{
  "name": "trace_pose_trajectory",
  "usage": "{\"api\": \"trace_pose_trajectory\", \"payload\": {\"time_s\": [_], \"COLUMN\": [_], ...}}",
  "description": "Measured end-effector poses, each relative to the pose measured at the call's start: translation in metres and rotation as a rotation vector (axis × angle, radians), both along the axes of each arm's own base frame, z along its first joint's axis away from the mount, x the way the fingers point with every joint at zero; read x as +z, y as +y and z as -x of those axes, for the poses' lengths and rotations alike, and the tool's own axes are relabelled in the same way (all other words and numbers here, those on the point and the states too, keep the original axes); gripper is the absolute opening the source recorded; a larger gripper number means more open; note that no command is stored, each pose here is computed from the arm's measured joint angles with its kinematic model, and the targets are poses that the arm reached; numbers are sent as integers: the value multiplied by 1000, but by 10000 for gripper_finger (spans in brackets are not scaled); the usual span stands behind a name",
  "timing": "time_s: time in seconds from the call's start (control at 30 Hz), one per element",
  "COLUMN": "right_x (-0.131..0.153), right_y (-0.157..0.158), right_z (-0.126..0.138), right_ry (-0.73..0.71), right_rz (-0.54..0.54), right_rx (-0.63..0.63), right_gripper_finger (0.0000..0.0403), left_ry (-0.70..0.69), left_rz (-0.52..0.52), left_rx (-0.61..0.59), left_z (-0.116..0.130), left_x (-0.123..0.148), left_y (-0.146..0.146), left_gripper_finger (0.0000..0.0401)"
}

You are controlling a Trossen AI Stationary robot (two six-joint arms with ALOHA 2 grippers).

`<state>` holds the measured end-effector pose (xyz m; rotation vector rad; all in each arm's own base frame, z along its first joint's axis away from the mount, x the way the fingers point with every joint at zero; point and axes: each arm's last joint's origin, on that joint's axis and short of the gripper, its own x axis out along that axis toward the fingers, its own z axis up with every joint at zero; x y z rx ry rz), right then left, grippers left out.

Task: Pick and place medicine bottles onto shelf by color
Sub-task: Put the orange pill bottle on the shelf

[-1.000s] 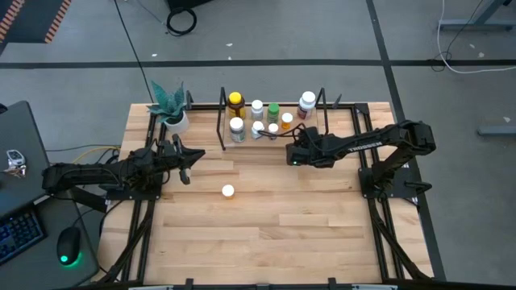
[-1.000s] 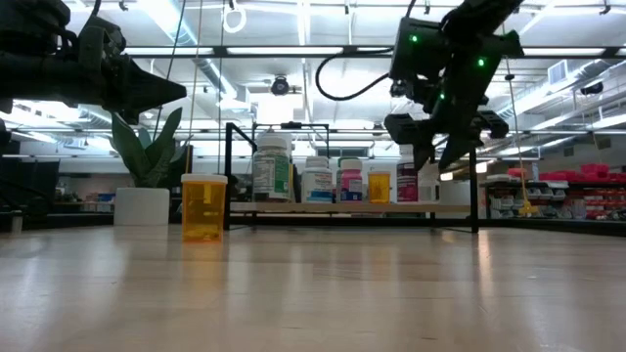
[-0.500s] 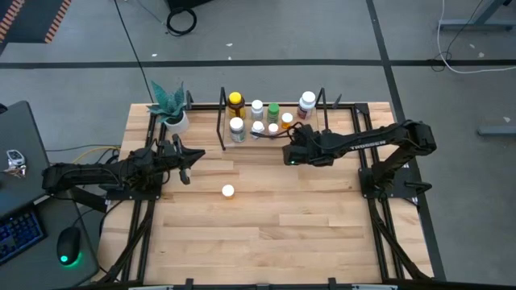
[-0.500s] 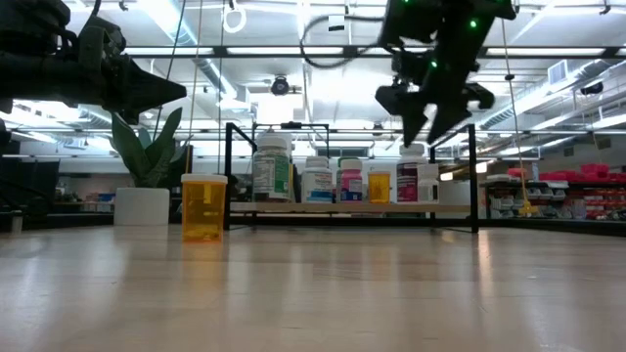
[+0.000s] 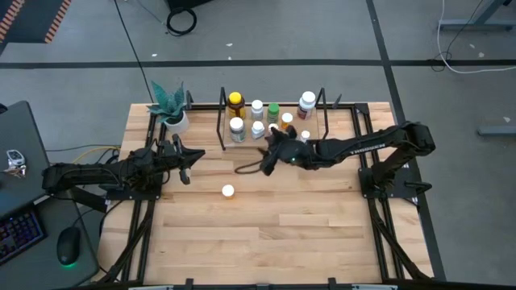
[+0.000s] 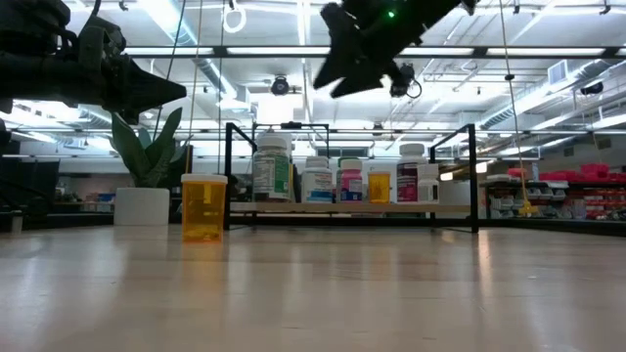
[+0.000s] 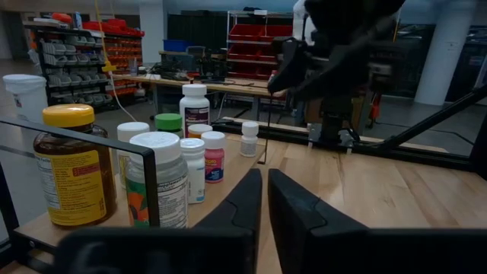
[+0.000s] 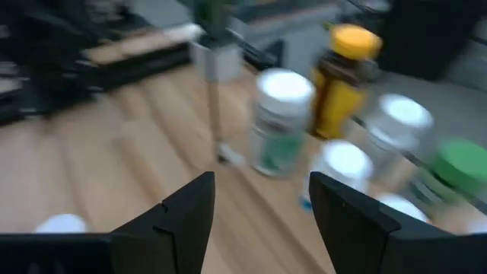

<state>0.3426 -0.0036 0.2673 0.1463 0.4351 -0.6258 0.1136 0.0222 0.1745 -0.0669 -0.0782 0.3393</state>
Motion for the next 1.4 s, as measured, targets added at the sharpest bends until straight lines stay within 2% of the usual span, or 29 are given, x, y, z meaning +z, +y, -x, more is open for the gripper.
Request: {"api": "trace_pose_trajectory", "payload": {"time_s": [0.13,0.33,1.0,1.17,1.4], "right_x": [-3,-24,-34,-42,-66], "right_y": [4,10,34,40,46], "right_z": [-15,-37,-120,-135,-145], "right_ry": [-48,-73,118,162,224], "right_rz": [17,13,-32,-38,-29], "right_rx": [155,371,655,716,745], "right_gripper_finger": [222,222,231,254,317], "left_ry": [-1,0,0,-1,-1], "left_rz": [0,0,0,0,0], "left_rx": [0,0,0,-1,-1], "left_z": [0,0,0,0,0], "left_x": [0,0,0,0,0], "left_y": [0,0,0,0,0], "left_gripper_finger": [28,37,35,40,36]}}
